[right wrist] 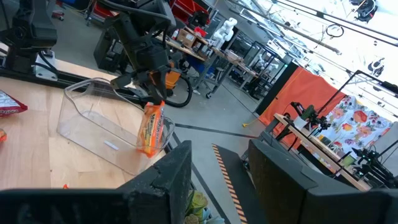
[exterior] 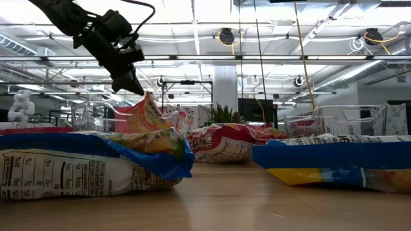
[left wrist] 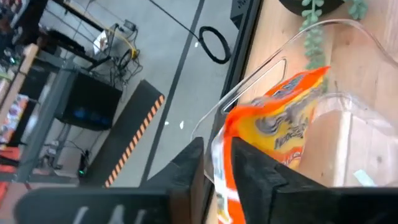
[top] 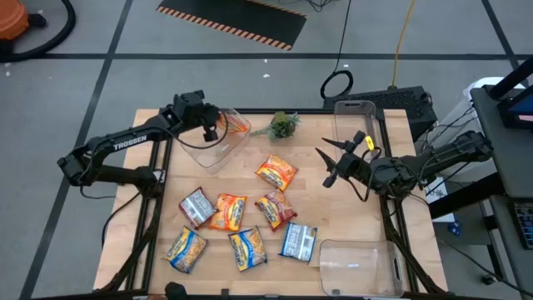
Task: Sort Maruchan noodles
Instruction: Put the top right orange noodle pack into the top left transparent bin, then put the right red noodle pack into the top right transparent bin
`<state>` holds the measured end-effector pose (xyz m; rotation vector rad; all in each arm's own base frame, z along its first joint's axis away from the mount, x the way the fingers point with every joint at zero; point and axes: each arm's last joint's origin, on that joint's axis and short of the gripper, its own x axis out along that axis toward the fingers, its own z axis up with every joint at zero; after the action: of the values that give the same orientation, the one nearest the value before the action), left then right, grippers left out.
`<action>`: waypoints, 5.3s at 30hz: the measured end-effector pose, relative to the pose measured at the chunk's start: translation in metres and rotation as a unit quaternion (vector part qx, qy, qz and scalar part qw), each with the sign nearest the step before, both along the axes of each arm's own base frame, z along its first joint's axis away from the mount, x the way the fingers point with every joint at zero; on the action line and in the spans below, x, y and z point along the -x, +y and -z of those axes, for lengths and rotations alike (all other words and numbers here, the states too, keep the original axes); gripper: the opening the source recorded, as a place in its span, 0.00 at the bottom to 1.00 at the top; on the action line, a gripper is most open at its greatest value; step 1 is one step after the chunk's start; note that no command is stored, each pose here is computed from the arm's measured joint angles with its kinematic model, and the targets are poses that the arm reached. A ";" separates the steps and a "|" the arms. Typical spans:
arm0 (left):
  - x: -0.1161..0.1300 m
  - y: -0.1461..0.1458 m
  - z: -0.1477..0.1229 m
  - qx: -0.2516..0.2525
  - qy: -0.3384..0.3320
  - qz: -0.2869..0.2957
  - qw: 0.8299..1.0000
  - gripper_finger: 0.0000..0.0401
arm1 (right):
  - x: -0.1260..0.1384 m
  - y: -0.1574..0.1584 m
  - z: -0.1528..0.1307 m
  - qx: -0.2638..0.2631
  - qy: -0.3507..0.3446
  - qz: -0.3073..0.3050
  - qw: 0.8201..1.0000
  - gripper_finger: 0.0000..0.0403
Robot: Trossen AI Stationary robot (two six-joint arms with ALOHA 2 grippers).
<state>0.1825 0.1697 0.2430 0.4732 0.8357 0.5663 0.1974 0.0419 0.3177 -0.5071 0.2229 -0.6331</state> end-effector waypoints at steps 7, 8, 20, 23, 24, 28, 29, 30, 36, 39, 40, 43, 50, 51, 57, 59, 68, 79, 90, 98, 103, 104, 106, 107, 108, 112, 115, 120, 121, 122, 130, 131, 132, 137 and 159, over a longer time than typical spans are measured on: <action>-0.007 -0.009 0.002 0.042 -0.031 -0.013 0.999 0.29 | 0.000 0.000 0.000 -0.006 -0.004 0.000 1.000 0.37; -0.008 -0.012 0.002 0.050 -0.033 -0.013 0.998 0.29 | 0.000 0.000 0.000 -0.006 -0.004 0.000 1.000 0.37; -0.026 -0.042 0.006 0.129 -0.069 -0.008 0.989 0.29 | -0.008 0.002 0.010 -0.075 -0.016 -0.051 0.996 0.37; -0.031 -0.050 0.005 0.136 -0.080 0.003 0.987 0.29 | -0.018 0.000 0.018 -0.104 -0.018 -0.047 0.993 0.37; -0.033 -0.052 0.005 0.135 -0.083 0.008 0.987 0.29 | -0.022 -0.001 0.022 -0.110 -0.017 -0.039 0.993 0.37; -0.039 -0.060 0.003 0.130 -0.092 0.032 0.987 0.29 | -0.040 -0.008 0.039 -0.118 0.007 -0.013 0.993 0.37; -0.040 -0.062 0.002 0.130 -0.094 0.037 0.986 0.29 | -0.044 -0.009 0.044 -0.121 0.016 -0.018 0.992 0.37; -0.040 -0.064 0.001 0.128 -0.097 0.041 0.986 0.29 | -0.048 -0.010 0.048 -0.126 0.022 -0.024 0.991 0.37; -0.042 -0.076 -0.008 0.125 -0.119 0.065 0.983 0.29 | -0.062 -0.019 0.063 -0.212 0.026 -0.074 0.974 0.37; -0.040 -0.082 -0.013 0.125 -0.130 0.073 0.981 0.29 | -0.065 -0.030 0.069 -0.286 0.009 -0.066 0.956 0.37; -0.040 -0.084 -0.014 0.123 -0.134 0.078 0.980 0.29 | -0.066 -0.032 0.071 -0.307 0.012 -0.077 0.949 0.37; -0.041 -0.088 -0.016 0.124 -0.137 0.086 0.979 0.29 | -0.068 -0.034 0.079 -0.366 0.034 -0.101 0.924 0.37; -0.043 -0.094 -0.017 0.137 -0.147 0.093 0.975 0.29 | -0.071 -0.026 0.098 -0.446 0.099 -0.128 0.881 0.38; -0.044 -0.096 -0.017 0.144 -0.151 0.095 0.973 0.29 | -0.072 -0.023 0.100 -0.454 0.108 -0.136 0.874 0.38; -0.049 -0.109 -0.019 0.199 -0.175 0.147 0.953 0.29 | -0.093 -0.001 0.112 -0.494 0.175 -0.181 0.832 0.41; -0.050 -0.115 -0.019 0.208 -0.174 0.158 0.950 0.29 | -0.100 0.006 0.116 -0.492 0.199 -0.178 0.829 0.41; -0.053 -0.148 -0.014 0.235 -0.140 0.212 0.938 0.29 | -0.107 0.041 0.131 -0.468 0.248 -0.155 0.834 0.41; -0.052 -0.190 -0.011 0.264 -0.107 0.274 0.918 0.29 | -0.094 0.059 0.143 -0.430 0.236 -0.073 0.868 0.62; -0.049 -0.211 -0.011 0.250 -0.101 0.290 0.918 0.29 | -0.102 0.055 0.173 -0.462 0.273 -0.043 0.843 0.61; -0.048 -0.213 -0.011 0.252 -0.100 0.293 0.917 0.29 | -0.105 0.048 0.180 -0.467 0.283 -0.038 0.837 0.52; -0.048 -0.213 -0.011 0.251 -0.100 0.293 0.917 0.29 | -0.106 0.044 0.179 -0.453 0.290 -0.046 0.842 0.34; -0.048 -0.213 -0.011 0.250 -0.099 0.294 0.917 0.29 | -0.107 0.043 0.179 -0.449 0.293 -0.048 0.843 0.29; -0.048 -0.213 -0.011 0.246 -0.098 0.297 0.917 0.29 | -0.107 0.041 0.179 -0.438 0.299 -0.054 0.846 0.20; -0.048 -0.213 -0.011 0.243 -0.097 0.299 0.918 0.29 | -0.108 0.040 0.179 -0.432 0.303 -0.058 0.848 0.16; -0.048 -0.213 -0.011 0.241 -0.097 0.300 0.918 0.29 | -0.108 0.038 0.179 -0.426 0.306 -0.061 0.849 0.12; -0.049 -0.212 -0.011 0.232 -0.094 0.305 0.919 0.29 | -0.109 0.031 0.176 -0.405 0.313 -0.072 0.856 0.01; -0.049 -0.209 -0.011 0.224 -0.092 0.305 0.921 0.29 | -0.108 0.024 0.168 -0.393 0.310 -0.077 0.862 0.02; -0.051 -0.199 -0.011 0.211 -0.093 0.296 0.927 0.29 | -0.102 0.012 0.143 -0.348 0.290 -0.077 0.888 0.00; -0.051 -0.197 -0.011 0.209 -0.093 0.293 0.929 0.29 | -0.099 0.010 0.136 -0.334 0.285 -0.072 0.896 0.00; -0.051 -0.195 -0.011 0.206 -0.093 0.289 0.930 0.29 | -0.096 0.007 0.130 -0.321 0.279 -0.068 0.902 0.00; -0.054 -0.175 -0.014 0.189 -0.115 0.261 0.940 0.29 | -0.071 -0.006 0.078 -0.245 0.225 -0.066 0.941 0.00; -0.055 -0.173 -0.015 0.188 -0.119 0.258 0.940 0.29 | -0.067 -0.007 0.073 -0.235 0.217 -0.061 0.945 0.00; -0.055 -0.172 -0.015 0.187 -0.123 0.255 0.941 0.29 | -0.064 -0.008 0.068 -0.225 0.212 -0.056 0.949 0.00; -0.055 -0.166 -0.015 0.191 -0.128 0.241 0.943 0.29 | -0.047 -0.014 0.050 -0.171 0.196 -0.019 0.965 0.00; -0.055 -0.165 -0.015 0.185 -0.125 0.244 0.944 0.29 | 0.009 -0.061 -0.007 -0.011 0.152 0.136 0.979 0.00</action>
<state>0.2375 0.0044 0.2584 0.2406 0.5340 0.0025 0.1889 -0.0190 0.3245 -0.5564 0.5950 -0.8174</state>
